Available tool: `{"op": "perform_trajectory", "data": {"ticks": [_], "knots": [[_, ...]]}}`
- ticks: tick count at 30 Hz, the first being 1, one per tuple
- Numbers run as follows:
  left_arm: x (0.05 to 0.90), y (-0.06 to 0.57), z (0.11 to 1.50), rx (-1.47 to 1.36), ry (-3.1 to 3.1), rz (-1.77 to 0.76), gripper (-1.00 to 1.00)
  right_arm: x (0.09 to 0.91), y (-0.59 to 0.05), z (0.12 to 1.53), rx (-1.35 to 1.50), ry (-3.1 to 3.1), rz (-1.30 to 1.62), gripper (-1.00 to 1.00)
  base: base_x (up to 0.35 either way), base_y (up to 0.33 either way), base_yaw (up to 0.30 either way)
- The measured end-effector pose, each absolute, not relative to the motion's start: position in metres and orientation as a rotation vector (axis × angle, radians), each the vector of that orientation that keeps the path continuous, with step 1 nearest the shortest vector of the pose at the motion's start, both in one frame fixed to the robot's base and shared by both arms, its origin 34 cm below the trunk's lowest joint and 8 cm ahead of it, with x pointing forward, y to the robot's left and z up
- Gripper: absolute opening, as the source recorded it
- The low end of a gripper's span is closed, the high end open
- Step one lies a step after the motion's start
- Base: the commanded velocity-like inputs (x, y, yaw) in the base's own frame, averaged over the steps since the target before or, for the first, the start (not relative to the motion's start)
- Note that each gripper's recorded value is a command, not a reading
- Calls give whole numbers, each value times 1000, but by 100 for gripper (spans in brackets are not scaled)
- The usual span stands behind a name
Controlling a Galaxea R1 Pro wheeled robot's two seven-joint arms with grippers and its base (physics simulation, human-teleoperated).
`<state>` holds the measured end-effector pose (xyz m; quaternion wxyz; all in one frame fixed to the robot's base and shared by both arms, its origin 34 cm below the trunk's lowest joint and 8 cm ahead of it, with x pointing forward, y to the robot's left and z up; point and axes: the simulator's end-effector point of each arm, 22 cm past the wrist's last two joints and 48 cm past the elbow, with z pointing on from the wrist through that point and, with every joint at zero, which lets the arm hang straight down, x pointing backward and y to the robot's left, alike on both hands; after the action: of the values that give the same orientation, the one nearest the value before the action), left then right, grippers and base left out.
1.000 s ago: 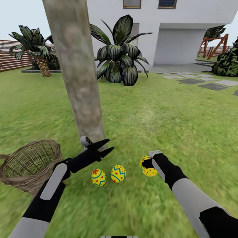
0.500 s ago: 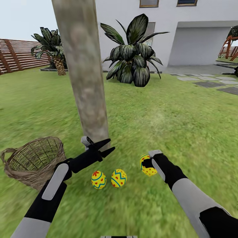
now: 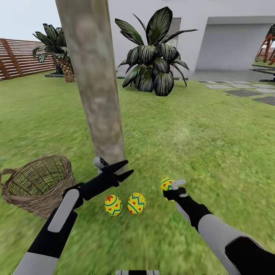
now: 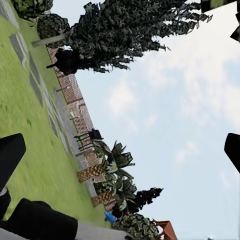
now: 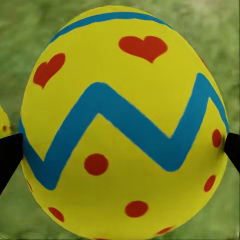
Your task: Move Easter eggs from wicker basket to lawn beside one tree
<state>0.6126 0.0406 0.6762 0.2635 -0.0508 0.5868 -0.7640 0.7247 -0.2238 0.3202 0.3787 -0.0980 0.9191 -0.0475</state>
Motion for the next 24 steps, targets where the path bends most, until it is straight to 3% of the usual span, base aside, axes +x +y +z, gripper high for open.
{"op": "perform_trajectory", "data": {"ticks": [9, 17, 24], "knots": [[595, 12, 676, -52, 1599, -2123, 100, 705, -189, 284, -265, 2385, -69, -100, 0, 0, 1], [600, 12, 661, -82, 1615, -2131, 100, 700, -188, 266, -267, 2406, -62, -100, 0, 0, 213], [604, 12, 645, -112, 1631, -2139, 100, 694, -188, 249, -266, 2431, -60, -100, 0, 0, 19]]}}
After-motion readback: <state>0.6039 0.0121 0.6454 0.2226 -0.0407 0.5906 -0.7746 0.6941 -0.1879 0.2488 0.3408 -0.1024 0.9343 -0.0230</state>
